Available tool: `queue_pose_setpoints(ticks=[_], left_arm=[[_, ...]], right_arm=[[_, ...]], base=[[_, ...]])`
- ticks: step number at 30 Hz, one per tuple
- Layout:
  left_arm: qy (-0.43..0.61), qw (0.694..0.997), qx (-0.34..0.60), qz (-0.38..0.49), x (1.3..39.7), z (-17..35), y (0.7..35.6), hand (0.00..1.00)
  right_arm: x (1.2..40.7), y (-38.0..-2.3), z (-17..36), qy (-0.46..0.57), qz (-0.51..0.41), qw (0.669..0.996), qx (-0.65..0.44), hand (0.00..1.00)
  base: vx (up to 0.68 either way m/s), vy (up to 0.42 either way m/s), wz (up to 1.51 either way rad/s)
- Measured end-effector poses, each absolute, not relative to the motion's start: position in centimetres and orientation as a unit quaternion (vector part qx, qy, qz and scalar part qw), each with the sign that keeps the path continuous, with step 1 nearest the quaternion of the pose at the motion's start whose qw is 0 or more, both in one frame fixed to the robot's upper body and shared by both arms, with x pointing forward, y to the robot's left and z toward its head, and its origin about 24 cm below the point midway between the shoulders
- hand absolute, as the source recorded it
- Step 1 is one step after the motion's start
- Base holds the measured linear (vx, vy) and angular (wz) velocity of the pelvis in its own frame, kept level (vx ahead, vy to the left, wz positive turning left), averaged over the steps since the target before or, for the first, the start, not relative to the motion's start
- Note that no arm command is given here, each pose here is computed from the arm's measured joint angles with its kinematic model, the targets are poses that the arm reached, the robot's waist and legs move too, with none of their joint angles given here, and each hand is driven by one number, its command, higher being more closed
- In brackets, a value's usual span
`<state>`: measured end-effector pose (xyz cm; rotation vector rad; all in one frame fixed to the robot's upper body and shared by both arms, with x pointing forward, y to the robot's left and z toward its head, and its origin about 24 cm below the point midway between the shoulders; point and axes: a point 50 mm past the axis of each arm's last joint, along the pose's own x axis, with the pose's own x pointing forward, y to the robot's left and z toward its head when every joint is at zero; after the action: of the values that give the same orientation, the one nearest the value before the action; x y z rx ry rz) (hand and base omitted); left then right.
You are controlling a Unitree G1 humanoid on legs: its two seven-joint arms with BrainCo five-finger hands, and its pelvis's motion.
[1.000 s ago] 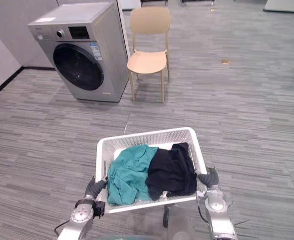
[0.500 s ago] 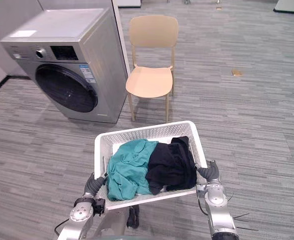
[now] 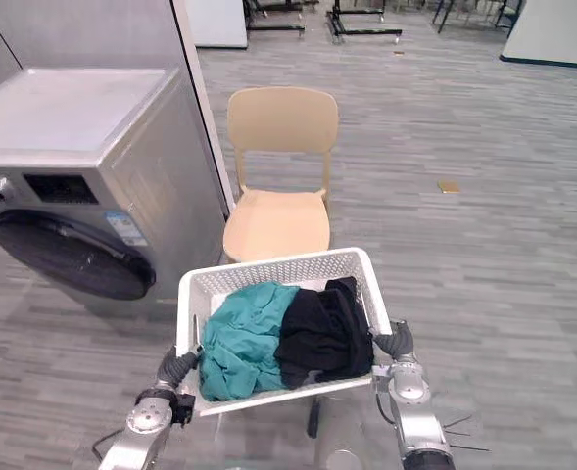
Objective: Pick up the laundry basket with both hands and put the clothes into the washing machine.
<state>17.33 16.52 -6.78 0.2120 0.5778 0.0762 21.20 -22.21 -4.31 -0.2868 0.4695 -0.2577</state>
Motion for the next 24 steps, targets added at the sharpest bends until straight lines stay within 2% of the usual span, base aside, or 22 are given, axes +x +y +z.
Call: queue_pose_setpoints(ticks=[9, 15, 18, 21, 24], left_arm=[[0.269, 0.959, 0.08, 0.045, 17.5, -6.7, 15.8, 1.0], [0.28, 0.957, 0.073, 0.036, 17.6, -7.1, 15.0, 1.0], [0.294, 0.951, 0.095, 0.028, 17.6, -7.7, 15.7, 1.0], [0.287, 0.951, 0.109, 0.024, 18.8, -7.5, 16.1, 1.0], [0.241, 0.962, 0.127, 0.032, 22.1, -5.5, 16.4, 1.0]], right_arm=[[21.4, -22.8, -2.8, 0.201, -0.133, 0.959, -0.151, 1.0], [21.1, -23.7, -3.9, 0.229, -0.147, 0.951, -0.149, 1.0], [20.6, -23.1, -5.1, 0.253, -0.143, 0.947, -0.138, 1.0], [21.6, -22.8, -5.0, 0.249, -0.143, 0.948, -0.136, 1.0], [24.5, -22.1, -3.5, 0.216, -0.146, 0.957, -0.124, 1.0]], base=[[0.58, -0.134, -0.08], [0.29, 0.14, -0.1], [0.16, 0.135, 0.07], [0.1, 0.112, -0.08], [0.02, 0.097, -0.2]])
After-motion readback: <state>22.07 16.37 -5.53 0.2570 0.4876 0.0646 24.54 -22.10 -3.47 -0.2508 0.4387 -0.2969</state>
